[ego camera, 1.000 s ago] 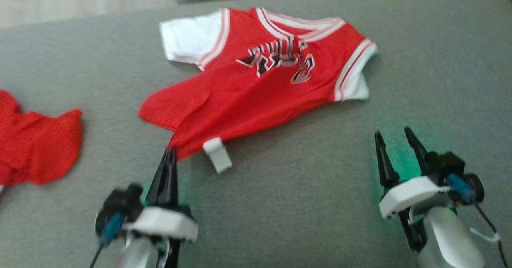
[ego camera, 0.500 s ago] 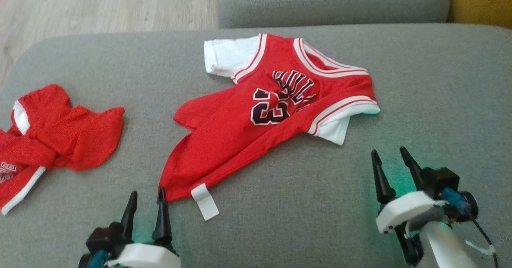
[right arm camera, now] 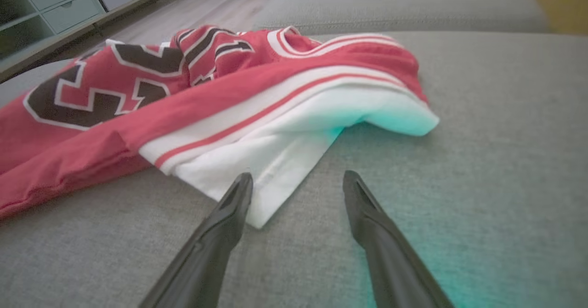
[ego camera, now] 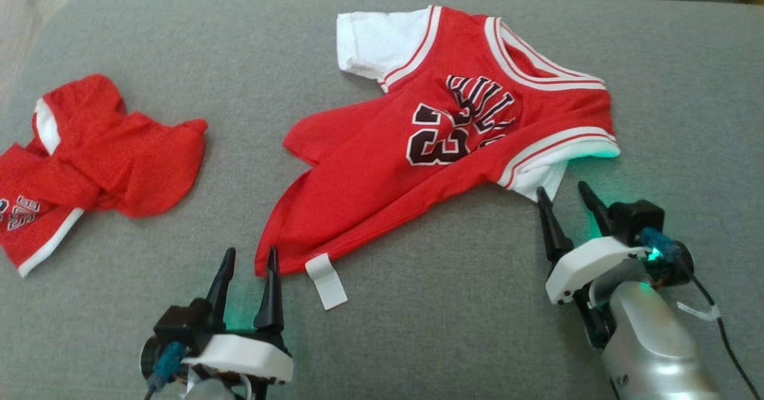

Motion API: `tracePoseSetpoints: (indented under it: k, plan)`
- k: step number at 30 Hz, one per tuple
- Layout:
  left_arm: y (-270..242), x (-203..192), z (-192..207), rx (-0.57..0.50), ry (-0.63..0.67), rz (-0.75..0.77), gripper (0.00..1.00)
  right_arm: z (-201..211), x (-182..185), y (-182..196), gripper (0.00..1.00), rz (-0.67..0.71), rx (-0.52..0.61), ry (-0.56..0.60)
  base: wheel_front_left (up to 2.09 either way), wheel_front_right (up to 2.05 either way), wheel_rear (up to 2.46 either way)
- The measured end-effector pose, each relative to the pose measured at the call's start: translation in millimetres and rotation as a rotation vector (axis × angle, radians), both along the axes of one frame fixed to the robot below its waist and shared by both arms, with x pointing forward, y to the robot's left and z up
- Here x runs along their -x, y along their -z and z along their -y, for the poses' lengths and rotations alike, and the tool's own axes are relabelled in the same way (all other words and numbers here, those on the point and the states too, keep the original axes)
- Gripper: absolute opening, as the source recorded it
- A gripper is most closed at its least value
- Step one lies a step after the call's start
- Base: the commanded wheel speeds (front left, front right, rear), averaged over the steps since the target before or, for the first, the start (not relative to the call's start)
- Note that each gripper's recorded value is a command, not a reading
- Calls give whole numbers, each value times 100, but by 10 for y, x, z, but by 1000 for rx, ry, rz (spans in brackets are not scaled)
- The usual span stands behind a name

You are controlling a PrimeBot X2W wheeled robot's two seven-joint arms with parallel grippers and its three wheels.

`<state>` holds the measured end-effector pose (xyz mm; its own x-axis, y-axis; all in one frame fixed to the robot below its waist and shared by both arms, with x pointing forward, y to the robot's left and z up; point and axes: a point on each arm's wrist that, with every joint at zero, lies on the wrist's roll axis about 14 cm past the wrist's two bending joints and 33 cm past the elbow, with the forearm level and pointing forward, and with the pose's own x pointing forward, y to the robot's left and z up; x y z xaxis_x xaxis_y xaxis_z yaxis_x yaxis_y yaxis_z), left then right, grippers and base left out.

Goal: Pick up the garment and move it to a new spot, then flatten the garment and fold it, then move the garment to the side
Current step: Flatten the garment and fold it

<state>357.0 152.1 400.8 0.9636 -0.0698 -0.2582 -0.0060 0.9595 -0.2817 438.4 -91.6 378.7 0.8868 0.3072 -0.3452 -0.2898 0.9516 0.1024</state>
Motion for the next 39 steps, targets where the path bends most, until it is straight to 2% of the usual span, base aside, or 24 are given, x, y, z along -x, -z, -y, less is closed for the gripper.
tracePoseSetpoints:
  k: [4, 5, 6, 7, 10, 13, 19, 24, 28, 29, 30, 31, 34, 39]
  plan:
    - [27, 5, -40, -3, -13, -9, 100, -91, 27, 140, 99, -45, -6, -23, 0, 0, 0]
    - [28, 4, -44, -3, -14, -9, 100, -106, 9, 144, 84, -48, -6, -27, 0, 0, 0]
    - [27, 2, -46, -3, -15, -9, 100, -123, -3, 151, 61, -51, -3, -34, 0, 0, 0]
    - [26, -1, -48, -3, -16, -8, 100, -138, -17, 152, 0, -54, -4, -37, 0, 0, 0]
    - [2, -43, -40, -3, -12, 1, 100, -140, -49, 123, 0, -48, -12, -32, 0, 0, 0]
    - [-38, -88, -5, -1, -1, 15, 100, -20, -109, 9, 0, -15, -36, 24, 0, 0, 0]
    - [-130, -137, 122, 8, 37, 47, 100, 310, -205, -555, 0, 183, -39, 109, 0, 0, 0]
    - [-142, -122, 223, 16, 66, 50, 100, 610, -73, -869, 0, 293, -4, 171, 0, 0, 0]
    - [-139, -88, 306, 19, 91, 49, 100, 939, 206, -797, 0, 278, 31, 256, 0, 0, 0]
    - [-147, -90, 320, 19, 96, 51, 100, 995, 309, -717, 34, 254, 34, 273, 0, 0, 0]
    - [-153, -90, 334, 19, 100, 53, 100, 1037, 409, -638, 97, 229, 31, 290, 0, 0, 0]
    - [-154, -90, 346, 19, 103, 53, 100, 1061, 505, -562, 100, 205, 29, 302, 0, 0, 0]
    - [-138, -82, 364, -2, 112, 49, 100, 1098, 644, -501, 100, 183, -2, 333, 0, 0, 0]
    - [-170, -121, 243, -40, 76, 62, 100, 966, 477, -889, 100, 302, -59, 303, 0, 0, 0]
